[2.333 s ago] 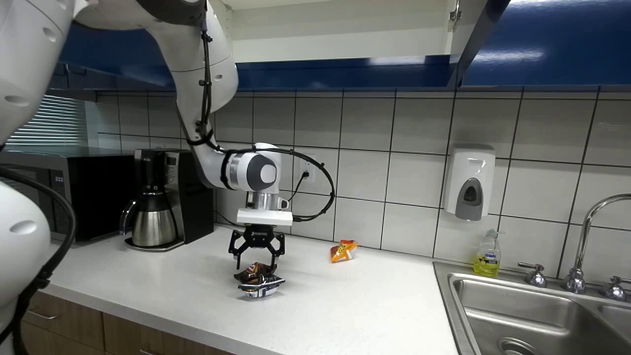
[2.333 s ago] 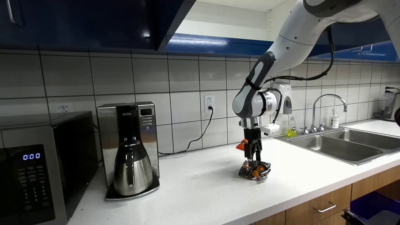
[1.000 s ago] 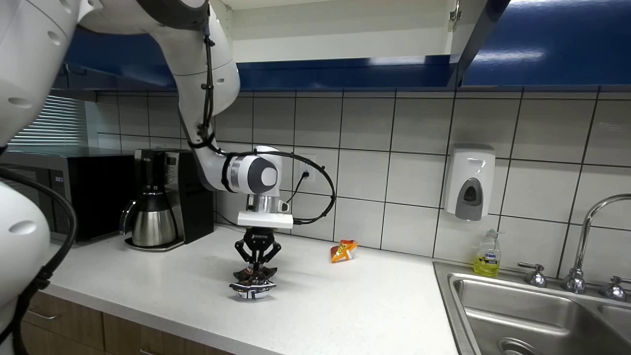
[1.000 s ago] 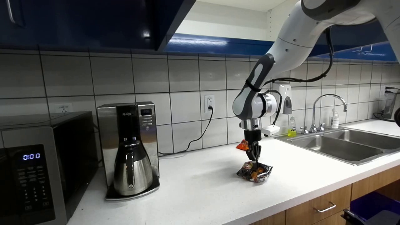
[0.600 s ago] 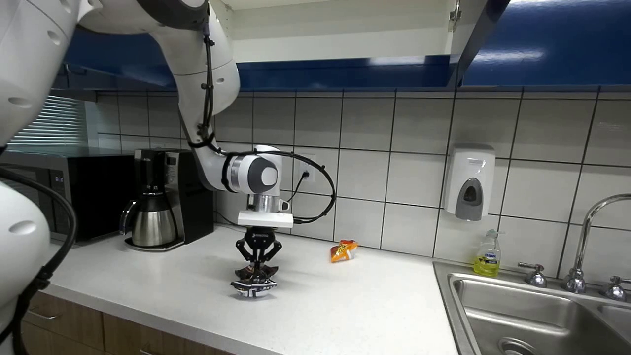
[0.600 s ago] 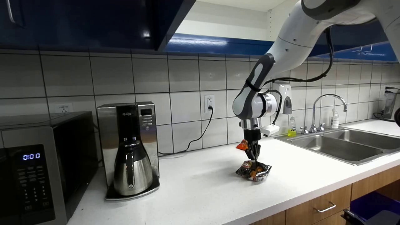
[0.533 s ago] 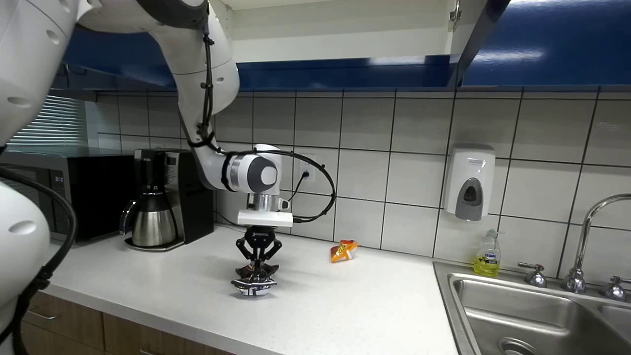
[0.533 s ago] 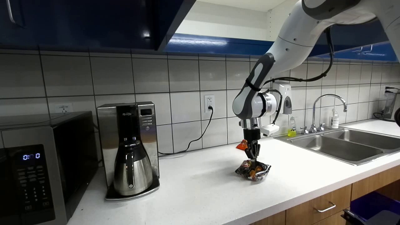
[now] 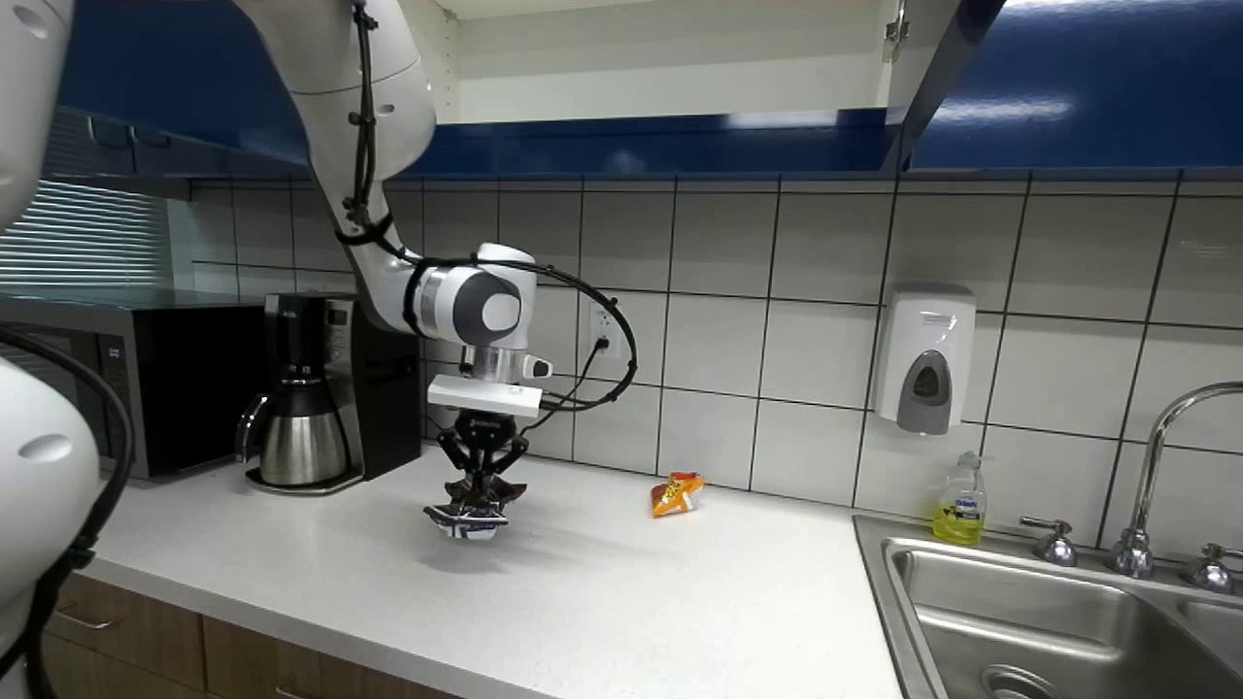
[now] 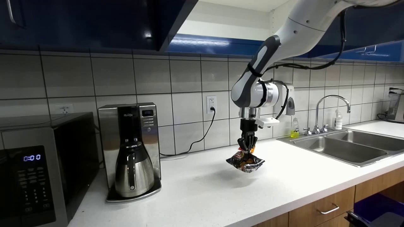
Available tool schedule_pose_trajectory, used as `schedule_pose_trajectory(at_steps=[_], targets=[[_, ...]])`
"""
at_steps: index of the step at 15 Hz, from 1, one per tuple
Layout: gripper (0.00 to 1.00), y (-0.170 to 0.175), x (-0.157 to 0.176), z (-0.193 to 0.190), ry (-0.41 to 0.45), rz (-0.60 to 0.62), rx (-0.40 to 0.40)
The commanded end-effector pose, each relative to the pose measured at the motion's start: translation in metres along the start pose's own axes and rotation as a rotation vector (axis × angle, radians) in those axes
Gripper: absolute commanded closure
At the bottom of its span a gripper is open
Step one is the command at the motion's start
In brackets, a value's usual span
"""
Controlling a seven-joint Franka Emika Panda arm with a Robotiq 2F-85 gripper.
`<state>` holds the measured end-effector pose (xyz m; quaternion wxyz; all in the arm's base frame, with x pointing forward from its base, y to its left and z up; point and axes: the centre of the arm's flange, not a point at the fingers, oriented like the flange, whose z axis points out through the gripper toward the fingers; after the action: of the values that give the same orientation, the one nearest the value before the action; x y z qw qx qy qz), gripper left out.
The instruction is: Put the black packet in the upper cabinet.
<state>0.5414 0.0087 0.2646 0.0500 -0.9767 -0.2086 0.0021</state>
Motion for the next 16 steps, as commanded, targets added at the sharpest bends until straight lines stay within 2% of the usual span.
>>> schedule_pose_trajectory(at_steps=[1,4,8,16], targets=[[1.0,-0.034,-0.027,-0.039,0.108,0.116,-0.018],[1.0,-0.052,-0.048,-0.06,0.143,0.174,-0.051],[1.0,-0.081,-0.085,-0.088,0.145,0.213,-0.069],[1.0,-0.146,-0.123,-0.214,0.263,0.262,-0.124]])
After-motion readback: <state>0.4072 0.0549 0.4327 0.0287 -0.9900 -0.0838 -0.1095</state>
